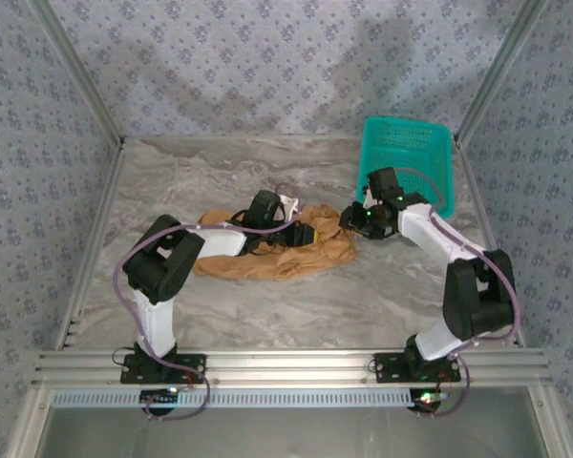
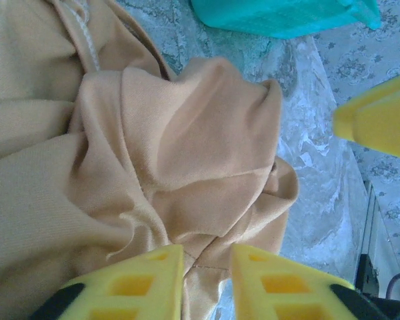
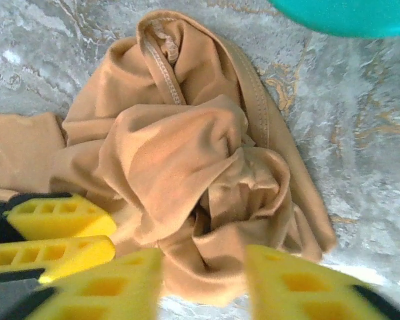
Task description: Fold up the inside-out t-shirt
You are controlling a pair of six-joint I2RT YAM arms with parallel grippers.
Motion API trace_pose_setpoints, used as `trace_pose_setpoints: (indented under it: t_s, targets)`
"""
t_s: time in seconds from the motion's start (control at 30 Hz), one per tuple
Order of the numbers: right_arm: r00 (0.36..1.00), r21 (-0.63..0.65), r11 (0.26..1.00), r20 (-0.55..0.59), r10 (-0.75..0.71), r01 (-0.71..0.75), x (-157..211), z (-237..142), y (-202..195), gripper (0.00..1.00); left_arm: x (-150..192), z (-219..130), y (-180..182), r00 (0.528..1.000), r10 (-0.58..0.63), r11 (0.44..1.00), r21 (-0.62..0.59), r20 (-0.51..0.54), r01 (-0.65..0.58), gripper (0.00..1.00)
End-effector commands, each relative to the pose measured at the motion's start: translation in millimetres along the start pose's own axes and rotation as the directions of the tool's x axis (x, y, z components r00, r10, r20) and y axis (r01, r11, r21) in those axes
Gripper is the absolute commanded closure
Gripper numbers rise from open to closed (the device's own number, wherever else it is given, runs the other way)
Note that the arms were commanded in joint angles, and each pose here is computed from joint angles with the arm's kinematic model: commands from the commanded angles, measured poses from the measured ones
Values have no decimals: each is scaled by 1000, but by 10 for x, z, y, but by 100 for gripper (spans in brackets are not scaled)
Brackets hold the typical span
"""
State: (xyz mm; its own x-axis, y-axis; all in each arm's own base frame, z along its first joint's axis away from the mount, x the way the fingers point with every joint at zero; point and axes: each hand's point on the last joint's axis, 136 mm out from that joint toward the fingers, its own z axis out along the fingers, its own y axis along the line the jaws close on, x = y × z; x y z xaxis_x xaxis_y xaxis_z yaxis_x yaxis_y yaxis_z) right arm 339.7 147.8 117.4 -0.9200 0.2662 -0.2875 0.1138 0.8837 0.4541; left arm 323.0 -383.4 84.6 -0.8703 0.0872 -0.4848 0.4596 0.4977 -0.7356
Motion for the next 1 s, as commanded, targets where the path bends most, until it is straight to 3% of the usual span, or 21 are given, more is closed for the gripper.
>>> trace_pose_setpoints:
  t_s: [0.0,0.1,0.5,0.97]
  targets:
    - [999,114,993,6,-33,32,144,-49,-172,80,-85,-19,-179,998,56,997,54,20,-57,69]
    - [1000,131,991,18,-26,23,193,36,-214,94,-112,-37,-209,997,68,996,55,25,-69,67]
    - [999,140,990,-2,-33,33,152,387,-68,83,-74,-90,-210,998,64,997,41,18,-65,67]
    - [999,129,991,15,-43,41,60,292,33,76,-42,-78,-191,998,55,997,46,12,-56,68]
